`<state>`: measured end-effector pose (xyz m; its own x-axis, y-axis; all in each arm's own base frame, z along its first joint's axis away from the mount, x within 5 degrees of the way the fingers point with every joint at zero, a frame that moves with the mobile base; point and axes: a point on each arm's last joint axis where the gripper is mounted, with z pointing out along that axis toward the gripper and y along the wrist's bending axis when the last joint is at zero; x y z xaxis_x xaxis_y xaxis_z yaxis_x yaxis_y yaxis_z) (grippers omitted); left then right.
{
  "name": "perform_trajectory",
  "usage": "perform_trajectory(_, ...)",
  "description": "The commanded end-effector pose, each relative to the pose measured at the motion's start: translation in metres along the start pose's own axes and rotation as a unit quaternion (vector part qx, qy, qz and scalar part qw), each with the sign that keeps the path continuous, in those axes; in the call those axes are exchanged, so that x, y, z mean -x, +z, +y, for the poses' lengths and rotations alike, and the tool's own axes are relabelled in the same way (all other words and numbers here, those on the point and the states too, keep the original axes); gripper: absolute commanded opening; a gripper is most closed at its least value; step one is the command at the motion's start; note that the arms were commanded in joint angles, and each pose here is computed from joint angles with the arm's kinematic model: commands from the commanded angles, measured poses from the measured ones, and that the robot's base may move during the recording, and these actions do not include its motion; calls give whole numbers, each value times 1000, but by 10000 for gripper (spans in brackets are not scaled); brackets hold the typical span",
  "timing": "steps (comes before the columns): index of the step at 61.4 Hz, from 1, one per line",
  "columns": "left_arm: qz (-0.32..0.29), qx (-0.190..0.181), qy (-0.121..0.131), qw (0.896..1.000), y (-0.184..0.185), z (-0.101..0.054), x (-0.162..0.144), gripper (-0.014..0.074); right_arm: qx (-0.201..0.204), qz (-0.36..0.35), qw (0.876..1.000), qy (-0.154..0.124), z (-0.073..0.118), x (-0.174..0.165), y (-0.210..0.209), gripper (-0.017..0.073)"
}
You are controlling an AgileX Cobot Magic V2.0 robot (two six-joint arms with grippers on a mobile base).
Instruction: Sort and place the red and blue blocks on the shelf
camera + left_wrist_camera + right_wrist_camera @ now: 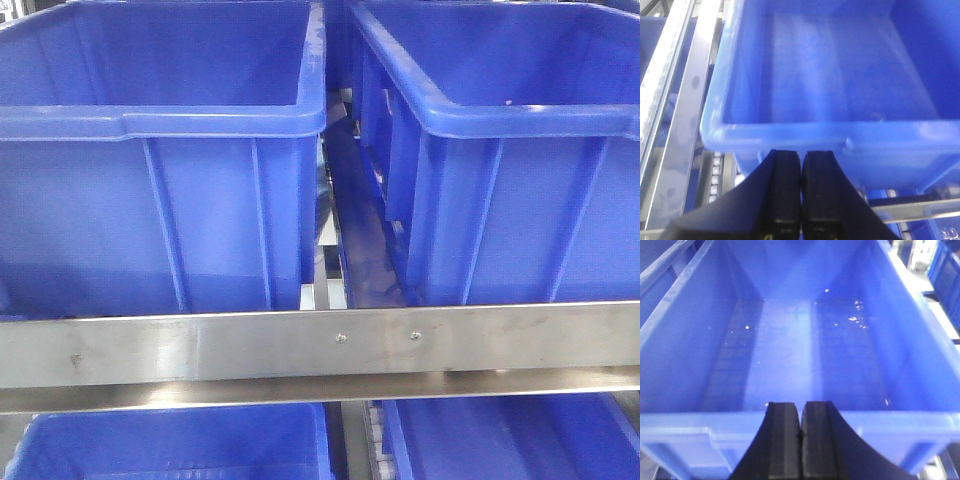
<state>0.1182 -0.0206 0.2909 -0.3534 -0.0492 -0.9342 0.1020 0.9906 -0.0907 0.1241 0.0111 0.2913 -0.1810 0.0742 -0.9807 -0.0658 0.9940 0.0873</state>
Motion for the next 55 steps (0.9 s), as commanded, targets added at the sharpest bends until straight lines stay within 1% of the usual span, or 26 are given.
perform_trajectory(1,-41,-14,3,999,-4,-3,11,135,14,-46,999,-8,3,14,-4,54)
perform_trajectory(55,-40,-14,3,999,-3,-3,11,135,13,-42,999,-8,3,13,-4,54)
